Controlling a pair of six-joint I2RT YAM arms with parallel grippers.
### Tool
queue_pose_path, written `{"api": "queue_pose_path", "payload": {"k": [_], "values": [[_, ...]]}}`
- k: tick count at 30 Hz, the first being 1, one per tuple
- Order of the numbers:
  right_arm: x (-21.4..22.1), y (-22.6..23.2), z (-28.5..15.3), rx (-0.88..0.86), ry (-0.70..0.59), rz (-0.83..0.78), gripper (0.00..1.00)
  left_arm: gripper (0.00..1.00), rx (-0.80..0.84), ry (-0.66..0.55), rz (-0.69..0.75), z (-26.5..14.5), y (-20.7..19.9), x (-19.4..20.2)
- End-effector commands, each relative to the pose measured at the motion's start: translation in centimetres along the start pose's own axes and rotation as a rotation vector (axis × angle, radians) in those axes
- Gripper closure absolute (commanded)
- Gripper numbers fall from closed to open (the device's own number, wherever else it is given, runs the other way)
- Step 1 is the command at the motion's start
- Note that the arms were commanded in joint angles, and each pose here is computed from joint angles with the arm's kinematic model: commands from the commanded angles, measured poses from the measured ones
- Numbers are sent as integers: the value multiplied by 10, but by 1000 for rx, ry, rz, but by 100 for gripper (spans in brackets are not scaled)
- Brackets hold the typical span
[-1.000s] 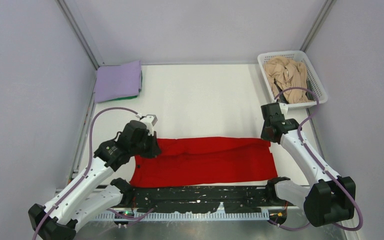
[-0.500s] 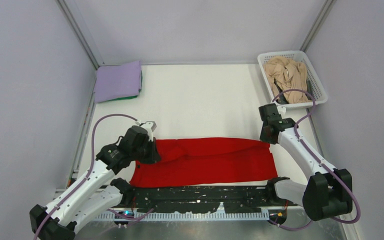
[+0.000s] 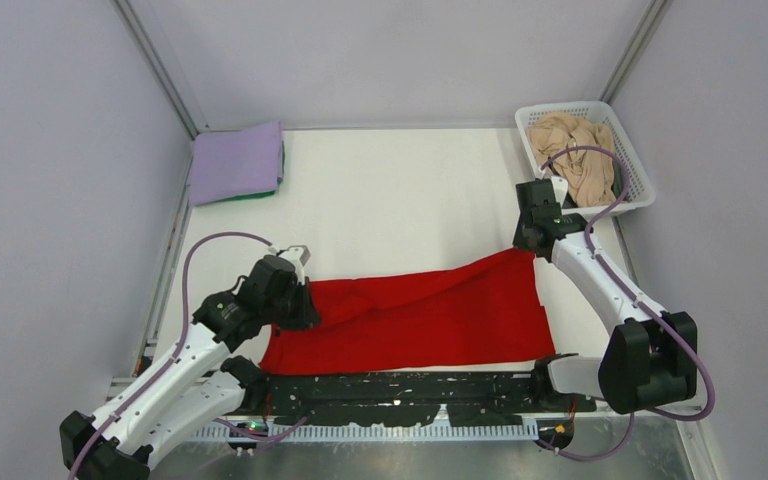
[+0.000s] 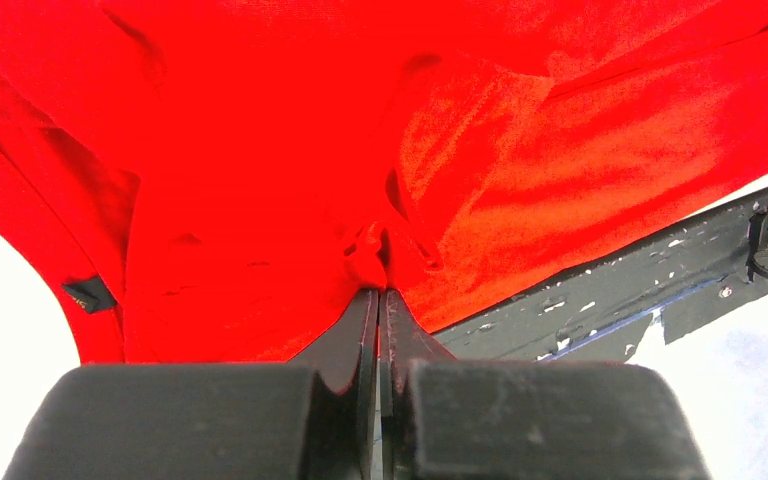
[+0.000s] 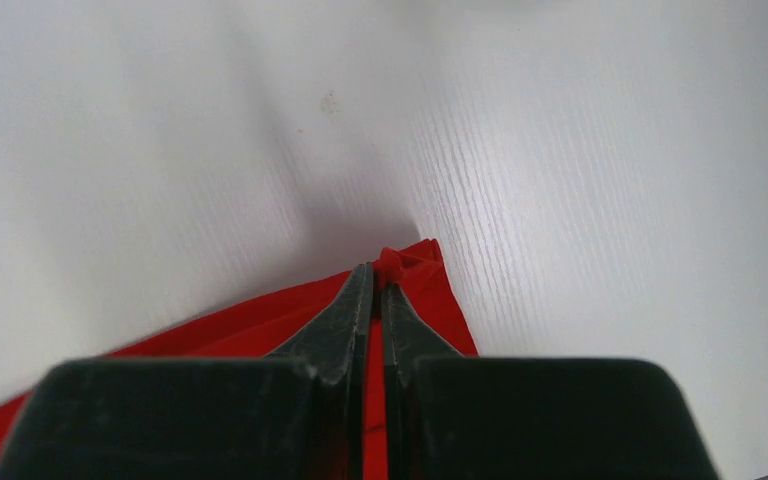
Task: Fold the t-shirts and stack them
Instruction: Fold the other side of the tshirt into a rectangle
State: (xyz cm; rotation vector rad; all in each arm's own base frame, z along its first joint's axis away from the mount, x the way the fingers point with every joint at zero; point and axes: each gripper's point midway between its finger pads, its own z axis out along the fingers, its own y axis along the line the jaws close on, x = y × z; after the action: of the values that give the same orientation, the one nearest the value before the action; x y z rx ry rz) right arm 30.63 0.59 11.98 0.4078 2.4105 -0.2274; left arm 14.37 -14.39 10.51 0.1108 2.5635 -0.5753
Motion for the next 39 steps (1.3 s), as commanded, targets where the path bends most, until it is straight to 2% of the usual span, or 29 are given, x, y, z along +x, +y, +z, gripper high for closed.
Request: {"api": "queue_pose_path", "payload": {"k": [1, 5, 9, 15, 19, 23, 24, 25, 26, 28, 29, 30, 31, 32, 33, 36, 39], "values": [[-31, 8, -2, -19, -94, 2, 92, 100, 16, -66, 6, -4, -6, -16], [-30, 4, -3, -2, -87, -7, 91, 100, 21, -53, 7, -4, -7, -14], [-7, -12, -6, 48, -40, -15, 91, 100, 23, -33, 1, -4, -6, -8], [33, -31, -11, 103, 54, -10, 86, 100, 59, 5, -20, 1, -10, 3], [51, -44, -13, 167, 115, -12, 85, 100, 78, 70, -48, 6, -11, 19], [72, -52, -16, 210, 204, -20, 80, 98, 20, 170, -94, 1, 1, 43], [77, -54, -17, 221, 225, -26, 79, 88, 10, 189, -102, -2, 3, 48], [83, -59, -20, 240, 251, -33, 75, 73, 9, 212, -109, -7, 4, 55], [86, -62, -22, 251, 265, -36, 60, 57, 14, 227, -112, -11, 4, 60], [89, -70, -30, 290, 276, -36, 42, 18, 37, 242, -120, -20, 0, 64], [88, -75, -35, 307, 267, -28, 37, 9, 66, 242, -118, -25, -5, 63], [82, -75, -39, 304, 247, -18, 27, 1, 94, 233, -111, -30, -11, 60], [75, -75, -44, 290, 211, -2, 21, 0, 102, 204, -101, -34, -14, 53], [68, -73, -46, 270, 178, 12, 7, 0, 97, 148, -89, -35, -14, 41], [54, -65, -47, 210, 113, 38, 1, 0, 91, 84, -79, -34, -15, 26], [38, -31, -44, 10, 20, 88, 5, 0, 143, -72, -55, -21, -33, -20], [25, 21, -43, -264, -20, 106, 4, 0, 206, -62, -24, 2, -56, -42]]}}
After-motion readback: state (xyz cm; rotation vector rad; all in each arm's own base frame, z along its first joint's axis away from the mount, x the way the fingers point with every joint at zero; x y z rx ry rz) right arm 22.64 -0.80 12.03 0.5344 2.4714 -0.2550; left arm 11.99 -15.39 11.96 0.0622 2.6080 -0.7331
